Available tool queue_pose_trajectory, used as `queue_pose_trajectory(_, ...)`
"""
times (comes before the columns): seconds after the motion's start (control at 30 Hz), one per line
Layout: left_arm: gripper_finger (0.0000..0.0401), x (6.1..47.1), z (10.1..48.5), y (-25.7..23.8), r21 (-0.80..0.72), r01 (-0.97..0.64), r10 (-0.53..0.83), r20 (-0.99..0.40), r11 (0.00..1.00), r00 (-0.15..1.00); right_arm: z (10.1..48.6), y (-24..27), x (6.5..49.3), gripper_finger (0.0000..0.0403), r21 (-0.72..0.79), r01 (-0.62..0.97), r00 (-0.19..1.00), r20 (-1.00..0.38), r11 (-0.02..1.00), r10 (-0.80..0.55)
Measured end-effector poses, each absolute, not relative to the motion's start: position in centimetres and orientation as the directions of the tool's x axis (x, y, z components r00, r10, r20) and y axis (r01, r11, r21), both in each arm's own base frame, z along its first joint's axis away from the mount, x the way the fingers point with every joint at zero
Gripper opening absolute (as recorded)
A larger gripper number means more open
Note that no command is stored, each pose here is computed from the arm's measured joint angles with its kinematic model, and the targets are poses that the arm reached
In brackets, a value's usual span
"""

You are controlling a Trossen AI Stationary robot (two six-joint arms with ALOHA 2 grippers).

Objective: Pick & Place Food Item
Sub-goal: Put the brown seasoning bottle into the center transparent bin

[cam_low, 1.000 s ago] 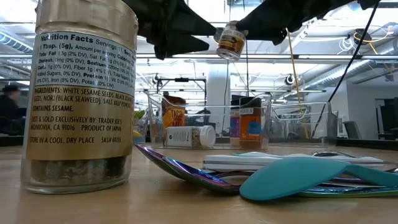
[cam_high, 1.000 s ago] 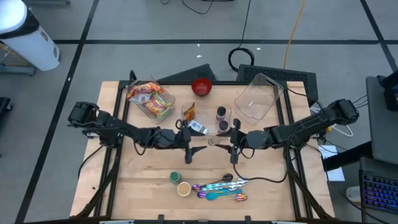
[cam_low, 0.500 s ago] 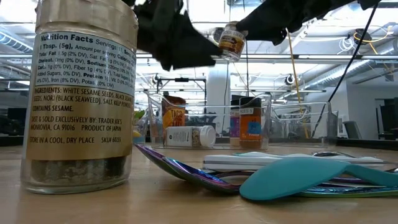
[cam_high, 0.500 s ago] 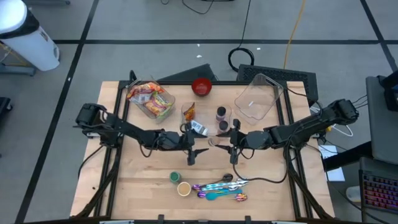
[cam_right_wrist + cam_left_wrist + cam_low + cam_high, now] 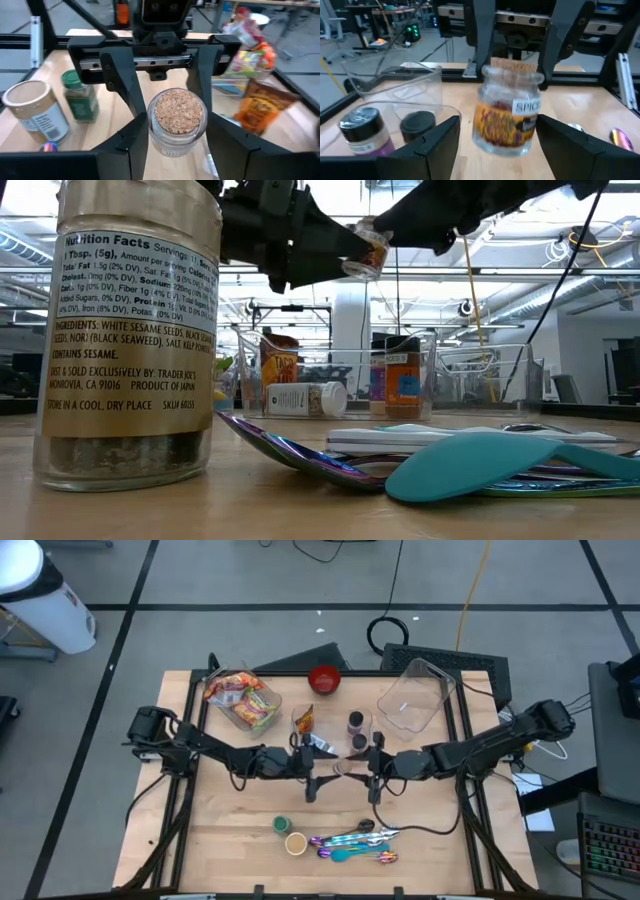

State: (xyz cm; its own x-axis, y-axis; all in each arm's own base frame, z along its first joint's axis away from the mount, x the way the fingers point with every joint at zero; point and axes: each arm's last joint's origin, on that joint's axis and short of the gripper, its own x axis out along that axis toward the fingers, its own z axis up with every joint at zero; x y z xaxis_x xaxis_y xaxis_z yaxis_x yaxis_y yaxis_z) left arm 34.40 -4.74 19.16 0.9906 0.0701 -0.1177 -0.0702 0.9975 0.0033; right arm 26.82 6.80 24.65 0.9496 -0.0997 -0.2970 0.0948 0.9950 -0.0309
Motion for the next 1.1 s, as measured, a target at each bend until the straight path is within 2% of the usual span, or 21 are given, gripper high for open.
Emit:
queue_pose_trajectory(0.1, 0.0267, 34.38, 19.1, -4.92, 0.005, -0.048, 0.049, -0.123, 0.999, 0.991, 24.26, 7.07, 27.47, 0.016, -0.024, 0.06, 0.958, -0.279, 0.998, -0.065)
queue_pose_trajectory(0.4, 0.0267, 34.34, 18.79, -4.99, 0.009, -0.023, 0.025, -0.158, 1.0, 0.987, 24.31, 6.88, 27.93, 0.016, -0.032, 0.064, 0.967, -0.244, 0.997, -0.07)
queue_pose_trajectory(0.9, 0.0266, 34.39, 19.08, -4.95, 0.036, -0.014, 0.018, -0.129, 0.999, 0.991, 24.58, 6.9, 27.99, 0.016, -0.036, 0.063, 0.974, -0.217, 0.997, -0.069)
queue_pose_trajectory(1.0, 0.0247, 34.41, 19.21, -4.96, 0.048, -0.011, 0.017, -0.115, 0.999, 0.993, 24.58, 6.9, 27.99, 0.016, -0.037, 0.064, 0.974, -0.216, 0.997, -0.071)
queue_pose_trajectory(1.1, 0.0203, 34.41, 19.22, -4.98, 0.054, -0.007, 0.013, -0.115, 0.999, 0.993, 24.59, 6.88, 28.0, 0.016, -0.035, 0.065, 0.974, -0.215, 0.997, -0.072)
